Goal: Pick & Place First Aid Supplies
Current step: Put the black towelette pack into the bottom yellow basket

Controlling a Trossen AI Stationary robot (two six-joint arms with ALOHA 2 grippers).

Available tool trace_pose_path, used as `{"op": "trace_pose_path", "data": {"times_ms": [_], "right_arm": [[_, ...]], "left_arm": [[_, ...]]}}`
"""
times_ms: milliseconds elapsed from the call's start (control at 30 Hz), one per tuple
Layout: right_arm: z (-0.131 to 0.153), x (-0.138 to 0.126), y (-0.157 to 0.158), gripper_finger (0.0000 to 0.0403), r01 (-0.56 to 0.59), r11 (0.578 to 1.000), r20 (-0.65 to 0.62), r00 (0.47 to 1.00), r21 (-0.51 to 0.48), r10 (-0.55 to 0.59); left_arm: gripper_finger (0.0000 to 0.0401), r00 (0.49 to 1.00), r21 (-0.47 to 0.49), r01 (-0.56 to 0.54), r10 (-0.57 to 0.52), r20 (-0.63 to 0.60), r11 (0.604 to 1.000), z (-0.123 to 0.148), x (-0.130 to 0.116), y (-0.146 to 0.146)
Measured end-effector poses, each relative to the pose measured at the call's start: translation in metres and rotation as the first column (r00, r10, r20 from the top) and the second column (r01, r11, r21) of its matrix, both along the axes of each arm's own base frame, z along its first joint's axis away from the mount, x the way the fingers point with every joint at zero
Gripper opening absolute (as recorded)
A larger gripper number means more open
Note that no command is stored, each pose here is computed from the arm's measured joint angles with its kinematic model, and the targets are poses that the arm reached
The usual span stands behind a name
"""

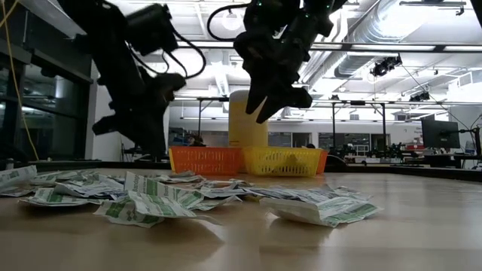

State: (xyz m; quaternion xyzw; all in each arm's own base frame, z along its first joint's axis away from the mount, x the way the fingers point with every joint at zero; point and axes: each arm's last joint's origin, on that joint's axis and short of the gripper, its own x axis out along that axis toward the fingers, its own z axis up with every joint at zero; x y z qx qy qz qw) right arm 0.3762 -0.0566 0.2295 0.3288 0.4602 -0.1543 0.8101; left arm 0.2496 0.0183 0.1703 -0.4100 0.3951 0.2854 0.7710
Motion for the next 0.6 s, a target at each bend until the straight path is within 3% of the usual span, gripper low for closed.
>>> {"op": "trace_pose_path", "data": {"times_ms": [233,400,600], "right_arm": [[-0.001,-0.001,0.003,0.0144,-0.056,0.998,-0.007,0.998,-0.012,0.056],[-0.001,-0.001,0.005,0.0144,-0.107,0.994,-0.006,0.994,-0.025,0.107],[-0.001,-0.001,0.005,0.0144,-0.143,0.989,-0.006,0.990,-0.043,0.143]], "left_arm": [[0.0085,0.991,-0.081,-0.133,0.134,0.003,0.988,-0.006,0.001,0.024],[0.0099,0.992,-0.136,-0.124,0.127,0.010,0.983,-0.006,-0.001,0.039],[0.0157,0.995,-0.206,-0.089,0.097,0.029,0.975,-0.009,0.000,0.047]]}}
